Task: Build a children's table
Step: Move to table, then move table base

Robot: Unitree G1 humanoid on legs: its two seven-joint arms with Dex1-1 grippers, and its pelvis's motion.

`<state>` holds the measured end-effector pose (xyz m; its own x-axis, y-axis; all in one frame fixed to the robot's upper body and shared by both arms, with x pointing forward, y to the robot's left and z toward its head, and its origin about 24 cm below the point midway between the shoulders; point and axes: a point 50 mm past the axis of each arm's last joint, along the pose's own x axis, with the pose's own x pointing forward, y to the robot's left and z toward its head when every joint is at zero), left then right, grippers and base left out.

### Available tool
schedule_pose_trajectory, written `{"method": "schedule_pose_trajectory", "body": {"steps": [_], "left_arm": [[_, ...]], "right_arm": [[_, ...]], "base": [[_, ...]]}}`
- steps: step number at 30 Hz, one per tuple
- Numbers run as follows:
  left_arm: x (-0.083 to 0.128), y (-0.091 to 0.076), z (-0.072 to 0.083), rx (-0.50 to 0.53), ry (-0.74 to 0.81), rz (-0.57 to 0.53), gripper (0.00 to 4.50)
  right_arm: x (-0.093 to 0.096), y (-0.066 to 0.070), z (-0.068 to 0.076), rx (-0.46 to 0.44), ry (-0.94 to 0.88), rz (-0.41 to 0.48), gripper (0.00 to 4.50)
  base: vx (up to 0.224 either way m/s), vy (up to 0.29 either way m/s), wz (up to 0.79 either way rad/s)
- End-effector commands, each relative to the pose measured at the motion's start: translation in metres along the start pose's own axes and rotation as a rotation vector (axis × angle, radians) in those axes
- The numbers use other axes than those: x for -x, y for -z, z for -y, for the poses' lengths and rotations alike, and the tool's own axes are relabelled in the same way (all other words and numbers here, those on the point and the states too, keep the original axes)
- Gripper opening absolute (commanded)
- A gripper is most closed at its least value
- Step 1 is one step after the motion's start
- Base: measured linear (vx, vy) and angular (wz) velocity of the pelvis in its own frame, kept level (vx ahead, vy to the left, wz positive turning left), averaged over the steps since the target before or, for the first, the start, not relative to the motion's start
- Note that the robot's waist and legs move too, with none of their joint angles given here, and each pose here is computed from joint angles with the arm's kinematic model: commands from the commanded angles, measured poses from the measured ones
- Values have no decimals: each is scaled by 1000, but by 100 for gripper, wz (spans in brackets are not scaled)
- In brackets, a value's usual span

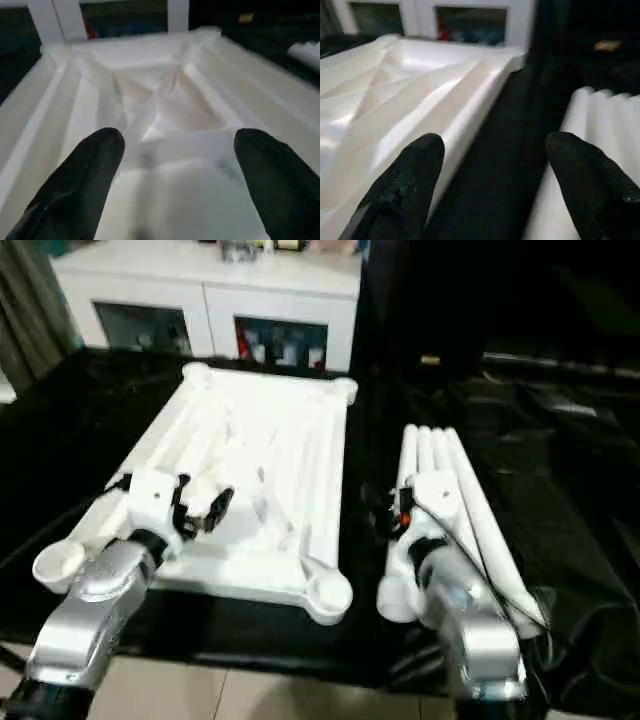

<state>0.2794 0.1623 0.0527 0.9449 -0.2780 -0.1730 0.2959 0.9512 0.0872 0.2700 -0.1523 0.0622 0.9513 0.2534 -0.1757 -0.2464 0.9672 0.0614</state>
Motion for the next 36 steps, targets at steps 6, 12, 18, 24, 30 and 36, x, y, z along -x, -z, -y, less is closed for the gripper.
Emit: {"method": "schedule_pose_trajectory", "body": {"steps": [6,12,18,24,30,36], "left_arm": [[4,1,-1,11,5,-7,407],[13,-8,-19,16,-69,17,407],[26,-13,-14,16,-41,30,407],[22,-12,1,-78,313,-19,407],[20,-25,3,-203,619,-47,407],[11,-39,8,-341,927,-47,407]], "right_arm": [[7,1,0,50,23,-9,359],[-3,-3,-15,60,-60,-20,359],[-1,2,-13,44,-79,-58,359],[-1,-2,-9,4,-98,-122,359],[0,-15,-5,142,-238,-97,359],[9,-38,1,254,-487,-100,359]], "base": [[72,4,-32],[117,-23,2],[87,-26,13],[-33,-5,1],[-135,-21,0],[-81,-23,5]]}}
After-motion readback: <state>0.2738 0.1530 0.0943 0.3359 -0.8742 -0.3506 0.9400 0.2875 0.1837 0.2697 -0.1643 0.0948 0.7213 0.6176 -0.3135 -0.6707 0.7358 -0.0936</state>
